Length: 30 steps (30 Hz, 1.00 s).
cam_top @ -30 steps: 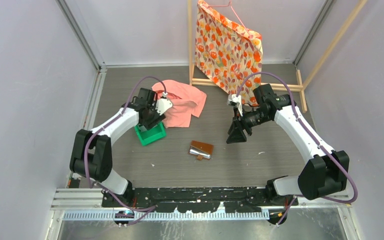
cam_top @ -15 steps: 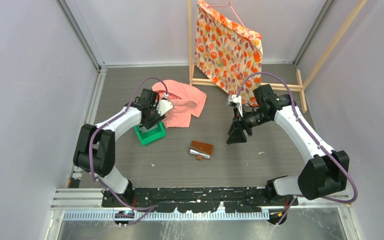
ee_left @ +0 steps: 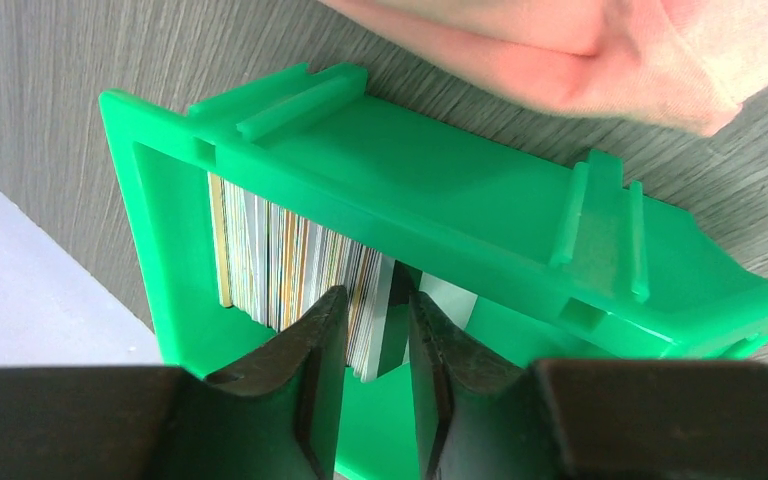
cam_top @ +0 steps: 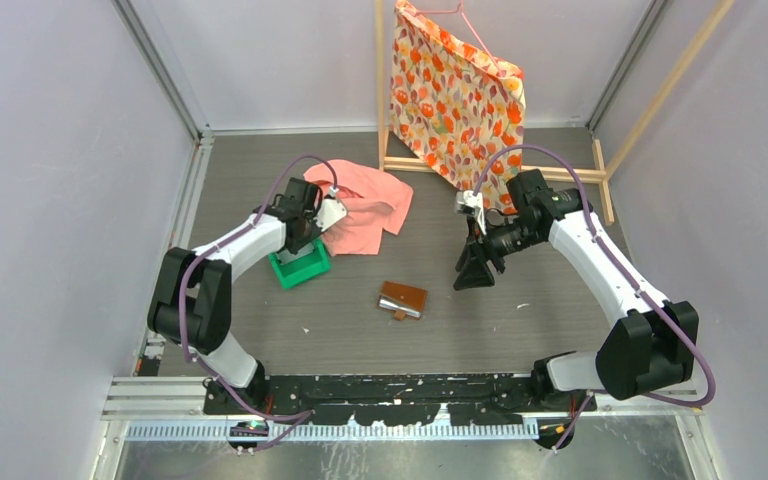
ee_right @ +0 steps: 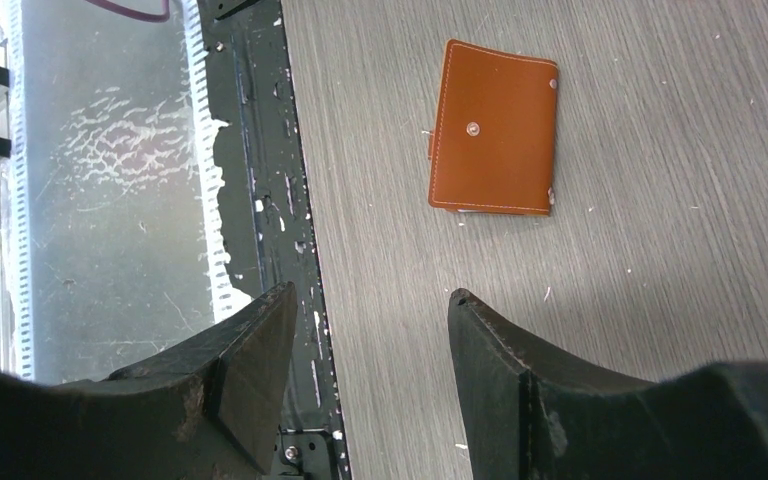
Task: Put the credit cards into the card holder
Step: Pick up the credit card from the storage box.
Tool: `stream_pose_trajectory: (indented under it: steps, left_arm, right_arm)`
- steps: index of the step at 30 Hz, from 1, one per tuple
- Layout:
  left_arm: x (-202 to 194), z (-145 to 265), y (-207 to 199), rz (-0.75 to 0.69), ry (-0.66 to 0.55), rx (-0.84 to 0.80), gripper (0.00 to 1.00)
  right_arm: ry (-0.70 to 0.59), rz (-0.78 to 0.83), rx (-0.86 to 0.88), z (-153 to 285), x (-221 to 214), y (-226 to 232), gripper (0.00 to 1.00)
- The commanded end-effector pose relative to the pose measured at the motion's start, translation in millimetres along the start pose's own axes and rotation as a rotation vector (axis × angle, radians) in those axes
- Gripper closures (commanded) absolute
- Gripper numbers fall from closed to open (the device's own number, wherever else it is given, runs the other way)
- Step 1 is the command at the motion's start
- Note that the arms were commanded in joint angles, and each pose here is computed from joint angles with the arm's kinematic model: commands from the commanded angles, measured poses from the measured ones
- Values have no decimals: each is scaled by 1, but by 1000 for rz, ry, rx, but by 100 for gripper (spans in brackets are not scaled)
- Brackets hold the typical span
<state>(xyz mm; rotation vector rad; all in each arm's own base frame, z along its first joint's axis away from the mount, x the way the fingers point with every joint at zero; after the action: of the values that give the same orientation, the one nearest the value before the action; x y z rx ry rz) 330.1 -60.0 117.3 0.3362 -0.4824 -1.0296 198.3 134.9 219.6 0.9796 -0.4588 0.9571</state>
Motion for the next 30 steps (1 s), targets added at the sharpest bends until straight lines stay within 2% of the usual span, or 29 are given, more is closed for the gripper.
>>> stream_pose_trajectory:
  steps: [1, 14, 18, 20, 30]
  left_arm:
    - [10, 11, 15, 15, -51, 93, 71]
    - [10, 22, 24, 17, -52, 171, 83]
    - [11, 27, 24, 22, -66, 174, 91]
    - [12, 30, 23, 25, -76, 172, 99]
    - [12, 37, 20, 36, -101, 156, 100]
  right_arm:
    - [-33, 41, 14, 4, 10, 4, 38]
    - [-34, 45, 19, 5, 10, 6, 38]
    - [-33, 45, 22, 5, 10, 6, 38]
    - [-34, 46, 21, 5, 10, 6, 38]
    - [-32, 48, 23, 5, 10, 7, 38]
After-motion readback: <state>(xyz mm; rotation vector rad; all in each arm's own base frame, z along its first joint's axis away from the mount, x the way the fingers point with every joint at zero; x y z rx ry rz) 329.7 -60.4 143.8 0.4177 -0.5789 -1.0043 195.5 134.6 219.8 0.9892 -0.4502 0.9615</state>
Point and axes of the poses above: each gripper's point midway between its finger pads, its own z axis back along the fingers, its own y axis along the line the jaws close on, x = y × z, the point moved 6 cm from there along z, back along the fingers, and after that the axes turned 6 degrees about -z, right-handed, at the moved point
